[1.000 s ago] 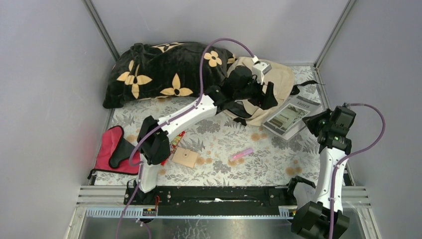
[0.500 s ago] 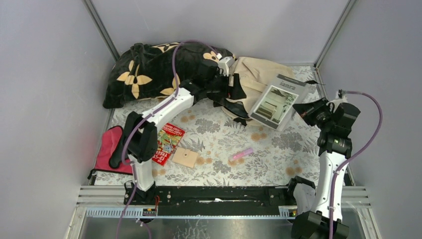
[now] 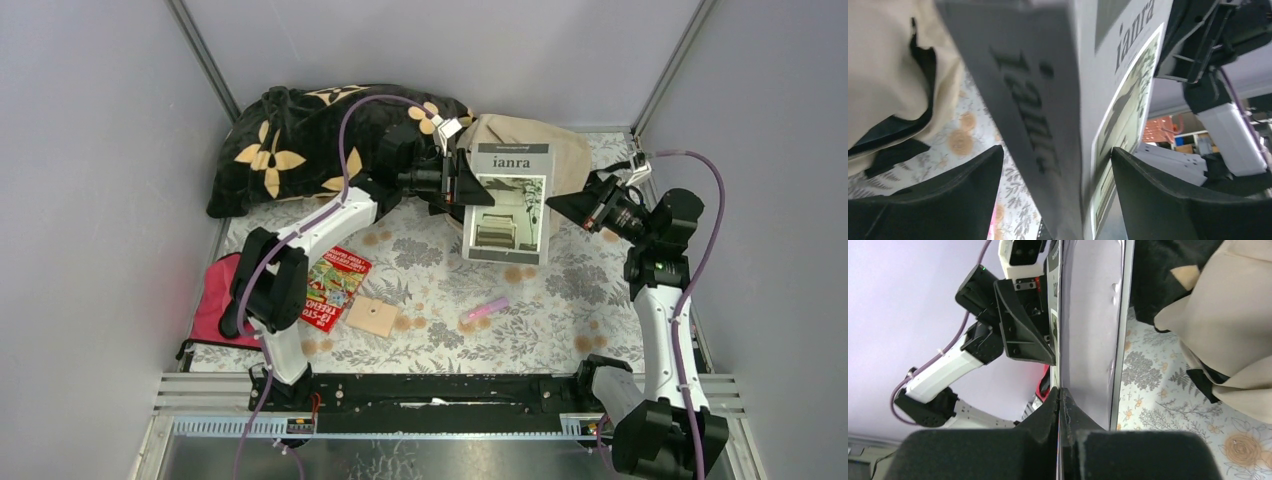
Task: Pack the student bag
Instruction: Pick up the book from the center of the board.
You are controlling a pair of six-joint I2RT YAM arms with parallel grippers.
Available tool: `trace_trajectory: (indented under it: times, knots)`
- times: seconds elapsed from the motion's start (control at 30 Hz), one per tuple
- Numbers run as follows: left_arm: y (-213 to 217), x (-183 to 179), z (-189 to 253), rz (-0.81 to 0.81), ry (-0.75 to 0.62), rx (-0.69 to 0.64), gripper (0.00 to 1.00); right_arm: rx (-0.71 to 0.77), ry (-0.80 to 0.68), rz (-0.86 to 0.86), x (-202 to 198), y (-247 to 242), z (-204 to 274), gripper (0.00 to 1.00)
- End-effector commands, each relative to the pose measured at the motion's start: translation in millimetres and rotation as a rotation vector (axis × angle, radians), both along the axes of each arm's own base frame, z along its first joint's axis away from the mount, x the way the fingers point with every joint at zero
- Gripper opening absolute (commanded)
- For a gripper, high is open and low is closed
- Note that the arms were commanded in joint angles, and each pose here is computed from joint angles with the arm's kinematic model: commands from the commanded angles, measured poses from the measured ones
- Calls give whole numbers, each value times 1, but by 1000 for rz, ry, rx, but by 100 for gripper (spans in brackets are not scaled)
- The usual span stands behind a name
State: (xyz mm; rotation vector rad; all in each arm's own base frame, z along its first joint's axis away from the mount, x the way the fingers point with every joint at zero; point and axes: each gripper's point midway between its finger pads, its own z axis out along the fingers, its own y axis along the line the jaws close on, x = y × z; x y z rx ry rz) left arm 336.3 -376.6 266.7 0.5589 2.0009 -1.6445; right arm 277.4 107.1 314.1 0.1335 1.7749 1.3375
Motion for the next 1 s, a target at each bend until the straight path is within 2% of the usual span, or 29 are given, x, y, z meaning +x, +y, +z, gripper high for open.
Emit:
trace_trajectory:
  times: [0.0, 0.03, 0.1, 0.13, 0.17, 0.2, 0.23, 0.27, 0.3, 0.43, 0.53, 0.6, 0.73, 0.97]
  knots:
    - [-4, -10, 44, -87, -24, -189, 79, 14, -86, 115, -12, 14, 17, 0]
    - [-5, -9, 47, -87, -15, -205, 71, 16, -77, 111, -10, 14, 15, 0]
    - [-7, -5, 54, -76, 19, -236, 46, 21, -47, 89, -3, 11, 9, 0]
    - [-7, -4, 58, -76, 34, -250, 36, 16, -23, 69, 1, 9, 4, 3]
    - [-8, -2, 61, -76, 45, -259, 28, 9, 2, 51, 6, 7, 0, 27]
    - [-8, 2, 63, -64, 53, -261, 25, -6, 21, 19, 10, 4, -4, 57]
    - [-8, 7, 65, -39, 65, -256, 24, -27, 41, -19, 14, -1, -8, 78]
    - [-6, 13, 69, -7, 64, -249, 22, -55, 46, -82, 18, -7, -8, 93]
    - [-2, 20, 74, 40, 55, -242, 20, -82, 54, -147, 21, -14, -11, 99]
    - [22, 55, 100, 309, -9, -222, 16, -52, 76, -292, 24, -28, -17, 100]
    - [43, 70, 128, 492, -62, -268, 17, 92, 25, -287, 19, -22, -10, 100]
    - [49, 75, 139, 554, -60, -294, 17, 216, -39, -266, 12, -18, -2, 100]
    - [49, 76, 154, 558, -39, -349, 17, 380, -155, -223, 2, -9, 17, 100]
    - [44, 80, 148, 548, 1, -375, 17, 406, -261, -106, 1, 18, 48, 100]
